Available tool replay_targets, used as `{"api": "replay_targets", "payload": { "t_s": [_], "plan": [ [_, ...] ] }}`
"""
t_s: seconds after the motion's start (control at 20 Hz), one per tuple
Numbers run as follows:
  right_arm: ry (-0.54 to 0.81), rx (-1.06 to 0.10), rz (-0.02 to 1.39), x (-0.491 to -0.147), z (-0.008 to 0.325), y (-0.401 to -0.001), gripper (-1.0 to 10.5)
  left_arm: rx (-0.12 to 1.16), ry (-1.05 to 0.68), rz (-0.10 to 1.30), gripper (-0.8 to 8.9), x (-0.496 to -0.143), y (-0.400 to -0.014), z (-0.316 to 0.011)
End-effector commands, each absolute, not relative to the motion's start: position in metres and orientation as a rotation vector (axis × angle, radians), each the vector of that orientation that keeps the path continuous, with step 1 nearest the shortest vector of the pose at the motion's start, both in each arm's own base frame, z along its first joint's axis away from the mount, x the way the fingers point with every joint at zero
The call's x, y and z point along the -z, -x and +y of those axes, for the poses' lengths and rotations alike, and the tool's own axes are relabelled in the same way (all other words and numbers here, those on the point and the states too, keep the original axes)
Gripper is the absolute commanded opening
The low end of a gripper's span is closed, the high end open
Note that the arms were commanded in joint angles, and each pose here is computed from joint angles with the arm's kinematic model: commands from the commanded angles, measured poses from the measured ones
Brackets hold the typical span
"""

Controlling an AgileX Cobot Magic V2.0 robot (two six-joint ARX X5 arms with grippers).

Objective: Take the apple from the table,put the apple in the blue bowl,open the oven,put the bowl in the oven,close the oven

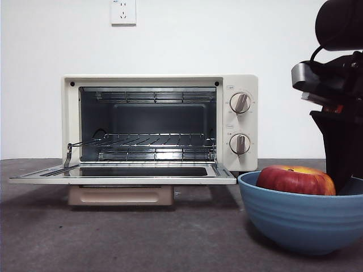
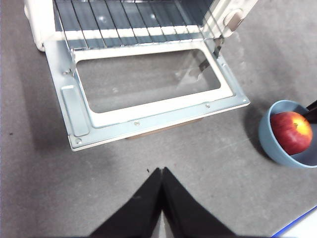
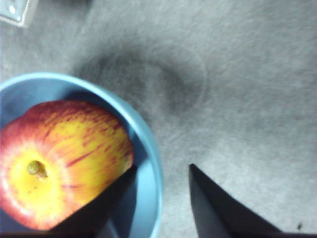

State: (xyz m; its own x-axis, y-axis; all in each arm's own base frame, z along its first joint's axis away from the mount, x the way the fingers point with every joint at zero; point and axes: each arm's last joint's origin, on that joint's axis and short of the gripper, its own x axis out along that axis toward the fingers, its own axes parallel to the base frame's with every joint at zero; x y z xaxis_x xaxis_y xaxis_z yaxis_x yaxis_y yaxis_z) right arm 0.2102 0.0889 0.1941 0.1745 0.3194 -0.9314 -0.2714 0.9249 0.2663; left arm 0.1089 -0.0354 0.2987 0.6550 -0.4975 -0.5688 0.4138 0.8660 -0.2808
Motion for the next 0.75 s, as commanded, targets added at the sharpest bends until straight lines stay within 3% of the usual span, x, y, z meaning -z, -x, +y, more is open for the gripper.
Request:
{"api": "replay_targets", "payload": {
  "t_s": [0.05,0.3,0.55,0.75],
  "plan": [
    [-0.024,-0.434,1.349,-0.19,0.094,-0.211,1.1,0.514,0.15,0.658,0.07,-0.303,-0.105,-0.034],
    [-0.024,-0.433,1.359,-0.19,0.095,-0.21,0.1,0.514,0.151,0.664,0.07,-0.302,-0.1,-0.033],
    [-0.061,-0.438,1.35,-0.192,0.098,-0.211,0.0,0.514,0.151,0.666,0.07,-0.302,-0.1,-0.033],
    [-0.131,-0.488,1.282,-0.218,0.117,-0.213,0.0,0.514,0.151,0.665,0.07,-0.302,-0.1,-0.033]
  ]
}}
